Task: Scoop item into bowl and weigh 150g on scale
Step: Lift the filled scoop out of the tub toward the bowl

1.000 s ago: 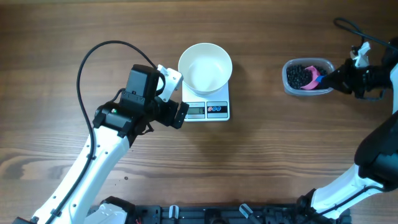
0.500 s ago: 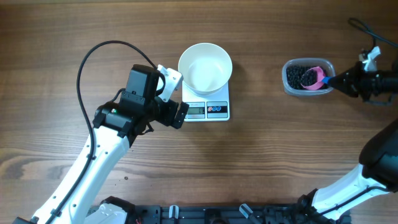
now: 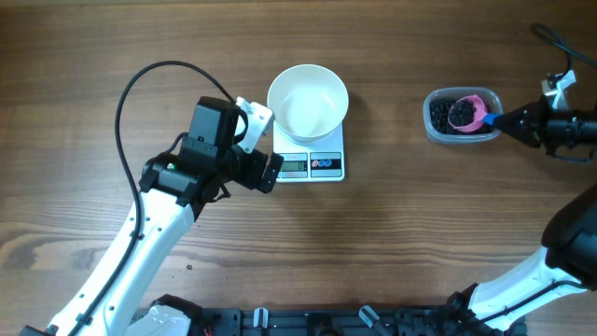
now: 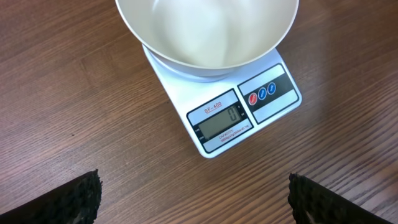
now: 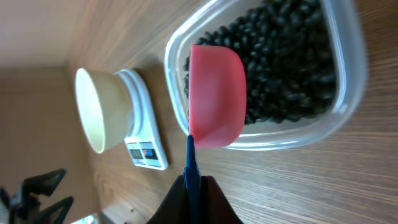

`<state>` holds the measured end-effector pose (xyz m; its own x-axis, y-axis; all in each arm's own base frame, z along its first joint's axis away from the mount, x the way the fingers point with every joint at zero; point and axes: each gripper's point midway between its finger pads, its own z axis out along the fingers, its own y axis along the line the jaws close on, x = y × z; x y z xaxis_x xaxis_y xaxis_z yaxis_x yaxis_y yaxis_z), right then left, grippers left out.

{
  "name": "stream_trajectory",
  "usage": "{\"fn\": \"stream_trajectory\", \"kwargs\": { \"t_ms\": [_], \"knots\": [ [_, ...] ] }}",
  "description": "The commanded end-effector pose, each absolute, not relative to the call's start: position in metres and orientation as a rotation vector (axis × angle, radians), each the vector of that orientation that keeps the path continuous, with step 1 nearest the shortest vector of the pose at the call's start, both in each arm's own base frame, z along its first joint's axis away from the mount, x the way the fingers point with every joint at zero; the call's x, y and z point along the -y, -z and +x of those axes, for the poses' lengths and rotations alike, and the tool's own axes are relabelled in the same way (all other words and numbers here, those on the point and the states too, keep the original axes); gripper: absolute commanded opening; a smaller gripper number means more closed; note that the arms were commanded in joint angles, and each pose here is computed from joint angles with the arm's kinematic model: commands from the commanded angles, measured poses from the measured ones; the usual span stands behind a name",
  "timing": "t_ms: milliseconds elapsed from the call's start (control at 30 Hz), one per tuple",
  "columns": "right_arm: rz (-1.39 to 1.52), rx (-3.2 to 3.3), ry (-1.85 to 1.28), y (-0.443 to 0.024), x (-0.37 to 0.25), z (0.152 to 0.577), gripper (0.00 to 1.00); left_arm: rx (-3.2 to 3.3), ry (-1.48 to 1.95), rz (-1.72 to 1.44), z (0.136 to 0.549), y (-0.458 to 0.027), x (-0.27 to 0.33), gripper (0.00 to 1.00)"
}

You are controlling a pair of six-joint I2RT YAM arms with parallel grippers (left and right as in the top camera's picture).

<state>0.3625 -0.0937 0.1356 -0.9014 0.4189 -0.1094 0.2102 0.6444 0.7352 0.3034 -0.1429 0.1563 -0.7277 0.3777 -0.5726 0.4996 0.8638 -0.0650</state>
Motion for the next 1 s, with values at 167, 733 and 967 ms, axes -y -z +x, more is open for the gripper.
{"fn": "stream_trajectory", "kwargs": {
  "t_ms": [167,733,967],
  "knots": [
    [0.446,-2.394,-1.337,-0.162,0.077,0.376,0.04,-2.464,0.274,0.641,0.303,-0.157,0.14,1.0],
    [0.26,-2.375,-1.53,-0.191,-0.018,0.413,0.04,-2.464,0.274,0.641,0.303,-0.157,0.14,1.0],
    [0.124,-2.375,-1.594,-0.214,-0.073,0.427,0.04,-2.464,0.274,0.641,0.303,-0.157,0.14,1.0]
  ]
}}
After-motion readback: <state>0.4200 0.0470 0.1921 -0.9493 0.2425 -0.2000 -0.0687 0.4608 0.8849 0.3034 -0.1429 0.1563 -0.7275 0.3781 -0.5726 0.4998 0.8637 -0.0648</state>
